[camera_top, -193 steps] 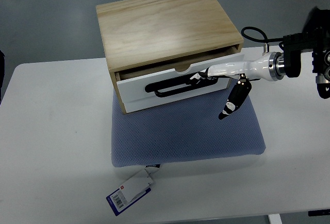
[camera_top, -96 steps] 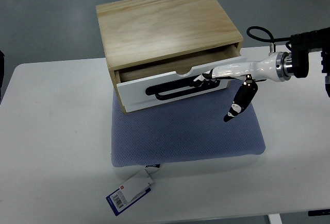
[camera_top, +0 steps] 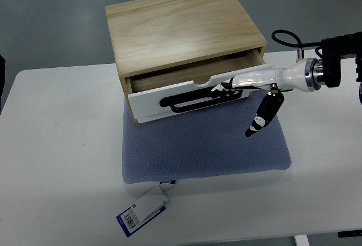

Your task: Open wood drawer with right hand

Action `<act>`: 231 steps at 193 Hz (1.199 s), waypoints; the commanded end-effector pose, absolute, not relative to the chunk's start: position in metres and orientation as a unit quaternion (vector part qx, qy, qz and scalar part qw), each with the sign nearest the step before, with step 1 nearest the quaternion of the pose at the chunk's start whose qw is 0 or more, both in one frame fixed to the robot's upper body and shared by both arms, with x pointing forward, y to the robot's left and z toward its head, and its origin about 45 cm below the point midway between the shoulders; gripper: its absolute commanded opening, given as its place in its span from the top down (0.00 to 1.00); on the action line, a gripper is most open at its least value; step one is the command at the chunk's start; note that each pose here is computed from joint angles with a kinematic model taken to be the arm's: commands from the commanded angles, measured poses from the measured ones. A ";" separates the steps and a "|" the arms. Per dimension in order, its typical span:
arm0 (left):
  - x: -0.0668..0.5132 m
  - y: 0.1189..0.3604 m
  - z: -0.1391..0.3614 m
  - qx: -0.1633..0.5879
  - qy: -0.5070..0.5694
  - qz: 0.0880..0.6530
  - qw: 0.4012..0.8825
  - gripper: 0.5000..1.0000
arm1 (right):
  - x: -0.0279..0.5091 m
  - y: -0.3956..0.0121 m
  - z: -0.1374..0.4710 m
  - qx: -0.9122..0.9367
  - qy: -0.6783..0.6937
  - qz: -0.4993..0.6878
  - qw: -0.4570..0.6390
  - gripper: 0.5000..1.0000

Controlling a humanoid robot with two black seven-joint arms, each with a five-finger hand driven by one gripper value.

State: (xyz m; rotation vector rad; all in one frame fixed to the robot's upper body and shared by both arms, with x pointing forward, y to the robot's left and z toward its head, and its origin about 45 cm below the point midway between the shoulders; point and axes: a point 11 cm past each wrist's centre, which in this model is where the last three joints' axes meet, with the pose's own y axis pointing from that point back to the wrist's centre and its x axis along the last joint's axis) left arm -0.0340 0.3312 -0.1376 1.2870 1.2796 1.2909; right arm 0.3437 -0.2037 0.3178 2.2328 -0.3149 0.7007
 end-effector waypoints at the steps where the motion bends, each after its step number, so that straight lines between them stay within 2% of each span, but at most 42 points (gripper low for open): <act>1: -0.034 0.331 -0.138 0.519 0.515 0.520 0.441 0.00 | 0.342 -0.204 0.318 0.874 -0.122 0.276 0.380 0.11; 105: -0.034 0.331 -0.138 0.519 0.515 0.520 0.441 0.00 | 0.348 -0.209 0.359 0.892 -0.149 0.260 0.340 0.10; 114: -0.034 0.331 -0.138 0.519 0.515 0.520 0.441 0.00 | 0.346 -0.211 0.375 0.914 -0.159 0.220 0.302 0.10; 148: -0.034 0.331 -0.138 0.519 0.515 0.520 0.441 0.00 | 0.347 -0.211 0.389 0.919 -0.166 0.214 0.285 0.10; 176: -0.034 0.331 -0.138 0.519 0.515 0.520 0.441 0.00 | 0.364 -0.226 0.395 0.916 -0.200 0.205 0.281 0.10; 212: -0.034 0.331 -0.138 0.519 0.515 0.520 0.441 0.00 | 0.402 -0.271 0.407 0.911 -0.293 0.155 0.245 0.10; 223: -0.034 0.331 -0.138 0.519 0.515 0.520 0.441 0.00 | 0.402 -0.271 0.407 0.911 -0.293 0.155 0.245 0.10; 224: -0.034 0.331 -0.138 0.519 0.515 0.520 0.441 0.00 | 0.410 -0.286 0.412 0.912 -0.320 0.129 0.221 0.10; 231: -0.034 0.331 -0.138 0.519 0.515 0.520 0.441 0.00 | 0.415 -0.294 0.415 0.912 -0.336 0.115 0.206 0.10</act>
